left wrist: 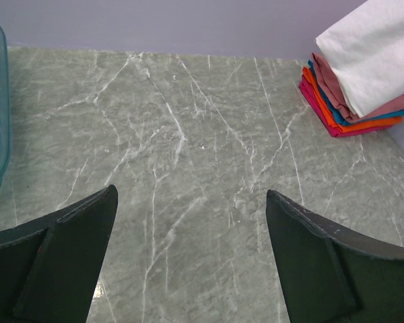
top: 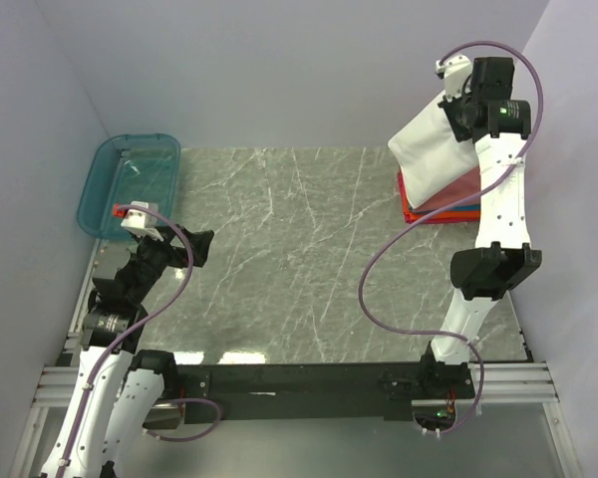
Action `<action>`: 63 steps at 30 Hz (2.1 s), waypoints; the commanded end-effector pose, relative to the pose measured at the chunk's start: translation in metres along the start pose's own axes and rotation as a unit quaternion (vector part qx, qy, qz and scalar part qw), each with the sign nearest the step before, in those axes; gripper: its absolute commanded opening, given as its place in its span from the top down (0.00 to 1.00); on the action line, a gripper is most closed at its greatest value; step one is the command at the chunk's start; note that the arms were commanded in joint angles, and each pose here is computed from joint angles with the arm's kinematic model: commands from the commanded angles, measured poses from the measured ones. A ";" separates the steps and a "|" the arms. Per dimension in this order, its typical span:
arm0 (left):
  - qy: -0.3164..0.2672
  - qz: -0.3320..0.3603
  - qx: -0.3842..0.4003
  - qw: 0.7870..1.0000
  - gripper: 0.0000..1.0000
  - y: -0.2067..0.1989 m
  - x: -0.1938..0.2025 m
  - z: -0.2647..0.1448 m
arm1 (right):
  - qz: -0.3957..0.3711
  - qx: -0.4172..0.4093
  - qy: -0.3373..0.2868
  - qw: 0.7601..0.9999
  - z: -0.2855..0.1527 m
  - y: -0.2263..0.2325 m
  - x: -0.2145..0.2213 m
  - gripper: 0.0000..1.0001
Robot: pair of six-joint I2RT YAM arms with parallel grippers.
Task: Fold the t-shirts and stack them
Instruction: Neatly place the folded tshirt to the corner
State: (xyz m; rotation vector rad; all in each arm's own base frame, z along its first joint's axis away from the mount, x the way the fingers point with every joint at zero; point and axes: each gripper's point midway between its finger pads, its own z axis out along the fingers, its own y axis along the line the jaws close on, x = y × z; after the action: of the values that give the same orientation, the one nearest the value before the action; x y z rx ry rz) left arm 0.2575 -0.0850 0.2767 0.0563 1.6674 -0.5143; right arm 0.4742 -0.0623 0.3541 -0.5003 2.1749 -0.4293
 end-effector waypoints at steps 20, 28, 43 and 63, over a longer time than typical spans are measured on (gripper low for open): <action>-0.007 0.010 0.009 1.000 0.03 -0.002 -0.005 0.006 | 0.021 0.043 0.008 0.999 0.044 -0.058 0.027 1.00; -0.002 0.009 0.008 1.000 0.02 0.000 -0.002 0.007 | 0.026 0.060 0.035 0.997 0.063 -0.073 0.050 1.00; 0.005 0.007 0.005 1.000 0.02 0.002 0.001 0.010 | 0.008 0.114 0.080 0.990 0.097 -0.092 0.078 1.00; 0.013 0.005 0.005 1.000 0.01 0.003 0.005 0.013 | 0.000 0.174 0.071 0.982 0.095 -0.094 0.065 0.36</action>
State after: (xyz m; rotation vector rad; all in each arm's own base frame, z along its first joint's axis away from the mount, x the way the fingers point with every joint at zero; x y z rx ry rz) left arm 0.2679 -0.0861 0.2619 0.0468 1.7261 -0.5150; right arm 0.5328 -0.1935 0.2495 -0.3278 2.3044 -0.7812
